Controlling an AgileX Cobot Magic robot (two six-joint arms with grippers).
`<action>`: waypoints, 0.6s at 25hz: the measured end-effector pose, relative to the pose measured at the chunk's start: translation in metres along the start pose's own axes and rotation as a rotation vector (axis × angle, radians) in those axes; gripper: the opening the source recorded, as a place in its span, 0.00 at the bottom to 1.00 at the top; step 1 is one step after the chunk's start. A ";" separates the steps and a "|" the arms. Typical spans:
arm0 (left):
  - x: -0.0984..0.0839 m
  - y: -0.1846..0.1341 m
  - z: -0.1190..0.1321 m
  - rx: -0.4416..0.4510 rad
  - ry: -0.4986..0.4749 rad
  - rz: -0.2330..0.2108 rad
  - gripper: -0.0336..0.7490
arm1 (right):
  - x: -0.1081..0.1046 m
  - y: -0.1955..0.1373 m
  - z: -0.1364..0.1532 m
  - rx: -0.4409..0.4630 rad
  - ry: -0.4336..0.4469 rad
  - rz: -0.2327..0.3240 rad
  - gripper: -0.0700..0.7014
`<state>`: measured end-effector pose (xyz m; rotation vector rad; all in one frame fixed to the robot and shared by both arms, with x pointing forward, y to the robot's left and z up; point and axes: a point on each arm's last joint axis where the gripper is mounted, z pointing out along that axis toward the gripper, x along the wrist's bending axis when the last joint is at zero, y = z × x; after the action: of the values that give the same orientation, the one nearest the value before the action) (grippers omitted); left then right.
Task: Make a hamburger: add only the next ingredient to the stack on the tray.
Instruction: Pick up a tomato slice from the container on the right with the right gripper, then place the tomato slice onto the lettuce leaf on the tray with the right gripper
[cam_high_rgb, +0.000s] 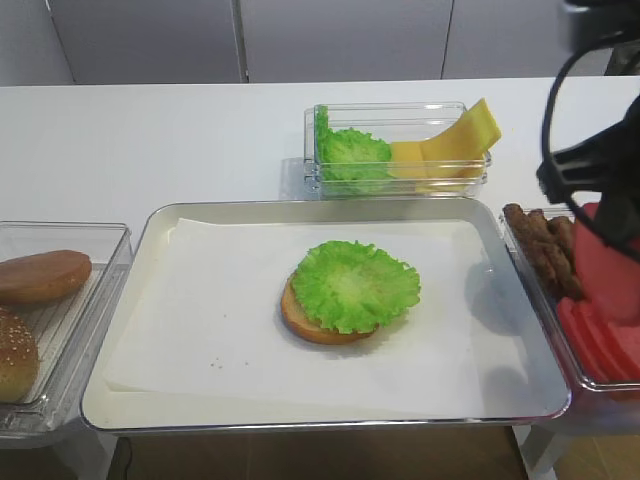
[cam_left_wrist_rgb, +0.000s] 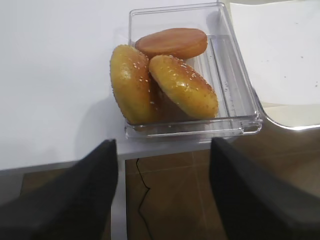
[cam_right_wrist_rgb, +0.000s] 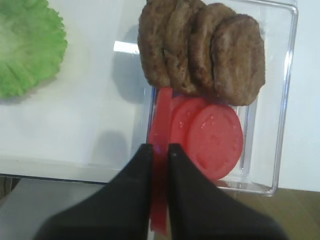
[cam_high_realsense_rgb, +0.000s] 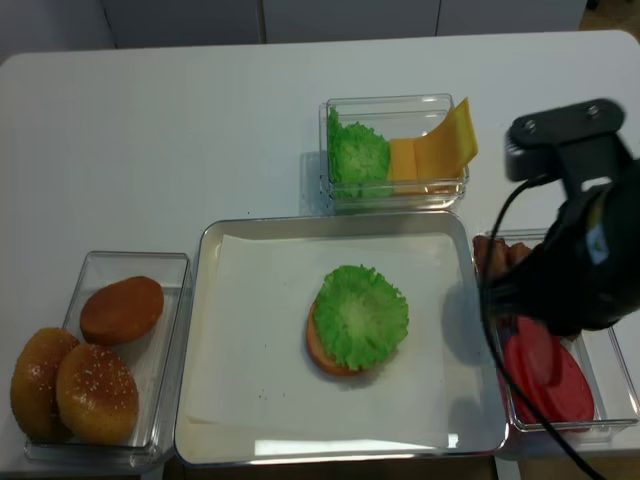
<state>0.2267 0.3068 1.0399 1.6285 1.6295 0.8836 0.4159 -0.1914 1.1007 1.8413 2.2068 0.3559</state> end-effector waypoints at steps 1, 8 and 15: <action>0.000 0.000 0.000 0.000 0.000 0.000 0.59 | -0.002 -0.001 -0.007 -0.020 0.008 0.005 0.18; 0.000 0.000 0.000 0.000 0.000 0.000 0.59 | 0.005 0.014 -0.050 -0.166 0.071 -0.010 0.18; 0.000 0.000 0.000 0.000 0.000 0.000 0.59 | 0.049 0.040 -0.047 -0.185 0.052 -0.155 0.18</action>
<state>0.2267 0.3068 1.0399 1.6285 1.6295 0.8836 0.4287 -0.1376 1.1565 1.5721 2.2490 0.5611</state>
